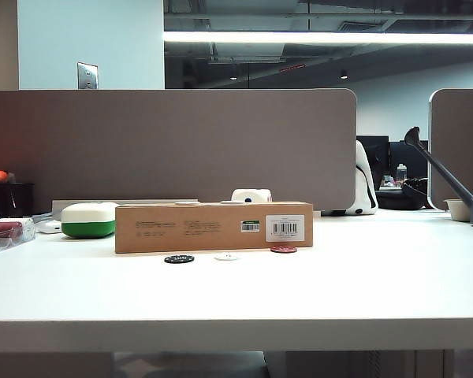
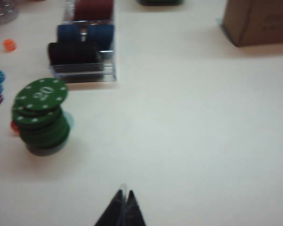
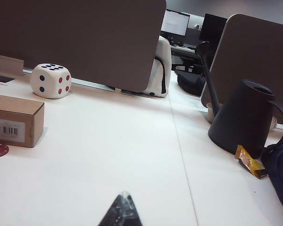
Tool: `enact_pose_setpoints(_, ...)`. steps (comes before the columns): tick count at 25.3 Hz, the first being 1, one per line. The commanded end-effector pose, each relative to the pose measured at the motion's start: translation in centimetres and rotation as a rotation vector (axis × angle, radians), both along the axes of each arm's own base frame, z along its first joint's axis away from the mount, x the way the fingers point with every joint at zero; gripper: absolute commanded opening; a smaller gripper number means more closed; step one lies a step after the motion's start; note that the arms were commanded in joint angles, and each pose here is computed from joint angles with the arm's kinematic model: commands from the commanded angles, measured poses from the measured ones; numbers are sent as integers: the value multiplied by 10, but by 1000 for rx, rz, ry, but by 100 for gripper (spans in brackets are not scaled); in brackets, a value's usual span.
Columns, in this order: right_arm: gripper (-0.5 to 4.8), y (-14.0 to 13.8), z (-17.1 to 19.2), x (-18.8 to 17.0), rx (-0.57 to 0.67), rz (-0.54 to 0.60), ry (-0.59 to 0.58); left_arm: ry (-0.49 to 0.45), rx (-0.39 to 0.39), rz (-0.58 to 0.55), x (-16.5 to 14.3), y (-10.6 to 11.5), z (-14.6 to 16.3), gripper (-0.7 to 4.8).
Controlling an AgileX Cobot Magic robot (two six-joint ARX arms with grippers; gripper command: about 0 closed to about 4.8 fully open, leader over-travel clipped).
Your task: Push the chip, whose value equals the sum of all the chip values on the rectangular box, forward next to the box.
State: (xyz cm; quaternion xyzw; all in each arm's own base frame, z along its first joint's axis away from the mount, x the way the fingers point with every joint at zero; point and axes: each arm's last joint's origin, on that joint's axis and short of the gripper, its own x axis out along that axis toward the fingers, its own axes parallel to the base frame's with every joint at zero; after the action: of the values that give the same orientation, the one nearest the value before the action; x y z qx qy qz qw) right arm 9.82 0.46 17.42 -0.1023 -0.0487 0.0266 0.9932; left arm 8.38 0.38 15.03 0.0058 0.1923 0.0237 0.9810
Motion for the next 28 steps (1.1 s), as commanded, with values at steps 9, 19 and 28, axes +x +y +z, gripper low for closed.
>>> enact_pose_setpoints(9,-5,0,0,0,5,3,-12,-329,-77,46,7,2,30,-5)
enact_pose_setpoints(19,-4,0,0,0,5,3,-13,-438,1,-36,7,0,41,-5)
enact_pose_setpoints(28,-5,0,0,0,5,3,-13,-477,41,-46,7,0,45,-5)
